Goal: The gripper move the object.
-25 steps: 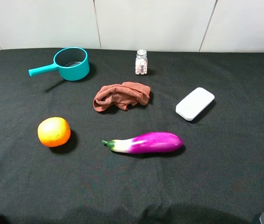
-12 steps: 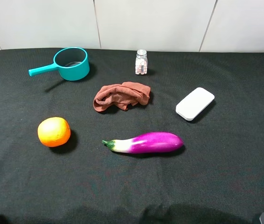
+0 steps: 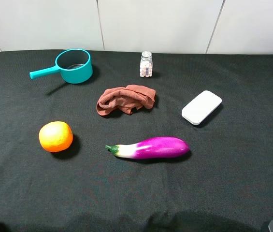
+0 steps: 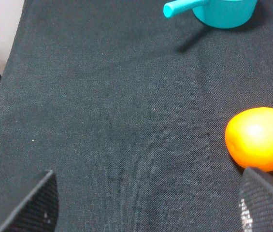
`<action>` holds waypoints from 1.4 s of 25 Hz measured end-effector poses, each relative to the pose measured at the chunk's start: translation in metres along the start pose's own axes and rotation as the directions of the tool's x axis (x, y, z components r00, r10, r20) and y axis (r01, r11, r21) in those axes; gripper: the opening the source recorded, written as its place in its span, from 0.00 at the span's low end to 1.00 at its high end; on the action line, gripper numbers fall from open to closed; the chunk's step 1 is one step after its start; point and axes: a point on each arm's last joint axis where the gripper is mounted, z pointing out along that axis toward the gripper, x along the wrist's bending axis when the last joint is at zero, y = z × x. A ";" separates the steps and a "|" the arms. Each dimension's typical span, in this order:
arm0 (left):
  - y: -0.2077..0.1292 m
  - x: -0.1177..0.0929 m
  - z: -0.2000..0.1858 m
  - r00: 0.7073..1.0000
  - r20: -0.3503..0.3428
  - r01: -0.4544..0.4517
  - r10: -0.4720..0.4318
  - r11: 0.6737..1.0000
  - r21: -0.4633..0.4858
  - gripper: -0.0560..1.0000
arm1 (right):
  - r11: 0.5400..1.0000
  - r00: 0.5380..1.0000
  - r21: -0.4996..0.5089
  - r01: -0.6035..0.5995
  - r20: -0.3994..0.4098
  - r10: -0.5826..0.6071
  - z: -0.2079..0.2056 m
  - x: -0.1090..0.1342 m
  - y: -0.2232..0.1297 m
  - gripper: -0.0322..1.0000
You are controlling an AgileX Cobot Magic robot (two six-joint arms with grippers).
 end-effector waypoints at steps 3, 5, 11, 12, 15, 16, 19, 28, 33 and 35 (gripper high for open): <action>0.000 0.000 0.000 1.000 0.000 0.000 0.000 1.000 0.000 0.80 | 1.000 1.000 0.000 0.000 0.000 0.000 0.000 0.000 0.000 0.70; 0.000 0.000 0.000 1.000 0.000 0.000 0.000 1.000 0.000 0.80 | 1.000 1.000 0.000 0.000 0.000 0.000 0.000 0.000 0.000 0.70; 0.000 0.000 0.000 1.000 0.000 0.000 0.000 1.000 0.000 0.80 | 1.000 1.000 0.000 0.000 0.000 0.000 0.000 0.000 0.000 0.70; 0.000 0.000 0.000 1.000 0.000 0.000 0.000 1.000 0.000 0.80 | 1.000 1.000 0.000 0.000 0.000 0.000 0.000 0.000 0.000 0.70; 0.000 0.000 0.000 1.000 0.000 0.000 0.000 1.000 0.000 0.80 | 1.000 1.000 0.000 0.000 0.000 0.000 0.000 0.000 0.000 0.70; 0.000 0.000 0.000 1.000 0.000 0.000 0.000 1.000 0.000 0.80 | 1.000 1.000 0.000 0.000 0.000 0.000 0.000 0.000 0.000 0.70; 0.000 0.000 0.000 1.000 0.000 0.000 0.000 1.000 0.000 0.80 | 1.000 1.000 0.000 0.000 0.000 0.000 0.000 0.000 0.000 0.70; 0.005 -0.001 0.007 1.000 0.001 -0.005 0.005 0.998 0.059 0.80 | 1.000 1.000 0.000 0.000 0.000 0.000 0.000 0.000 0.000 0.70; 0.024 -0.004 0.023 1.000 0.017 -0.011 0.007 0.981 0.193 0.80 | 1.000 1.000 0.000 0.000 0.000 0.000 0.000 0.000 0.000 0.70; 0.033 -0.005 0.029 1.000 0.028 -0.010 0.003 0.974 0.225 0.80 | 1.000 1.000 0.000 0.000 0.000 0.000 0.000 0.000 0.000 0.70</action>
